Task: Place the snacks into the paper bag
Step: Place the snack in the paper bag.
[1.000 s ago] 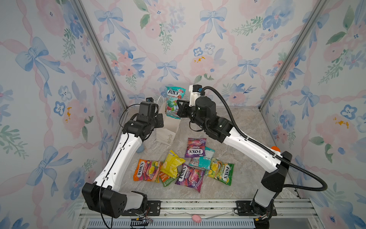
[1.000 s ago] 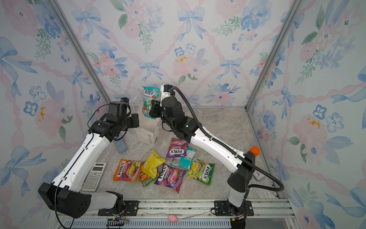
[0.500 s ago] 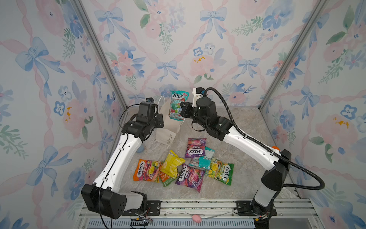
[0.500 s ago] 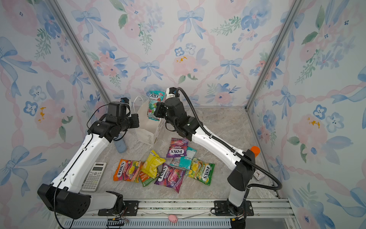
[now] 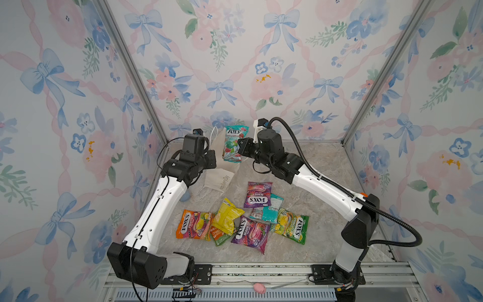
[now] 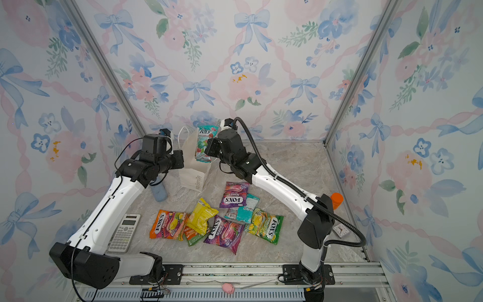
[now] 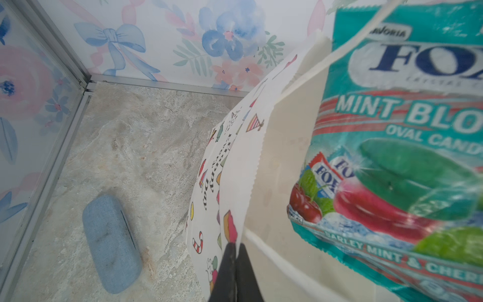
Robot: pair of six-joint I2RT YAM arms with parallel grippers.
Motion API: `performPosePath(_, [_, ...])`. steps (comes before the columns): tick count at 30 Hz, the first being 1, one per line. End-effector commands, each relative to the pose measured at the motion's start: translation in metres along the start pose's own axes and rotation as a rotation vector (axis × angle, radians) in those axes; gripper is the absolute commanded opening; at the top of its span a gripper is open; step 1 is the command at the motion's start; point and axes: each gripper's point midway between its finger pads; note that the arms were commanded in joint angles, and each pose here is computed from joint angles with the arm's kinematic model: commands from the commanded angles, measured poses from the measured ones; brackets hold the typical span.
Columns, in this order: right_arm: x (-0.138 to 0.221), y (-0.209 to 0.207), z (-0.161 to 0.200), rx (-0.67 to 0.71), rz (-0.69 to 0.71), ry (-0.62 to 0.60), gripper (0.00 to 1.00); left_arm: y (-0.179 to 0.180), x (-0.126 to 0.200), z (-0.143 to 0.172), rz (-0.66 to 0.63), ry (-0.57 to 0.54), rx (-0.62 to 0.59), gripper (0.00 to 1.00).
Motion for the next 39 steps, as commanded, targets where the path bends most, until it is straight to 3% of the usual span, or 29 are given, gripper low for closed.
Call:
performPosePath(1, [-0.007,0.008,-0.001,-0.036,-0.047,0.014,0.0,-0.004,0.004,0.001,0.024,-0.005,0.001,0.0])
performPosePath(8, [-0.016,0.014,0.006,-0.05,-0.072,0.038,0.0,-0.006,0.006,0.001,0.04,-0.003,-0.002,0.0])
performPosePath(13, [-0.021,0.029,-0.004,-0.028,-0.127,0.044,0.13,-0.013,0.006,0.004,0.079,0.015,-0.007,0.0])
performPosePath(18, [-0.022,0.042,-0.015,0.001,-0.16,0.046,0.13,-0.02,0.007,0.004,0.116,0.023,-0.012,0.0])
performPosePath(20, [-0.021,0.045,-0.018,0.013,-0.17,0.05,0.19,-0.021,0.008,0.003,0.125,0.022,-0.012,0.0])
performPosePath(23, [-0.015,0.05,-0.028,0.032,-0.19,0.037,0.44,-0.025,0.009,0.003,0.145,0.026,-0.017,0.0])
performPosePath(26, [0.0,0.054,-0.046,0.075,-0.206,-0.006,0.56,-0.03,0.008,0.002,0.174,0.036,-0.022,0.0])
performPosePath(31, [0.037,0.059,-0.078,0.181,-0.226,-0.072,0.66,-0.034,0.002,0.003,0.22,0.069,-0.019,0.0])
performPosePath(39, [0.096,-0.001,-0.101,0.189,-0.115,-0.135,0.67,-0.05,0.005,-0.009,0.313,0.075,-0.015,0.0])
Point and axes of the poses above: each gripper's point midway between its finger pads, its own x axis back along the fingers, its own y axis along the line the jaws close on, z = x × y, and after that the axes turned 8 degrees about x, right-handed
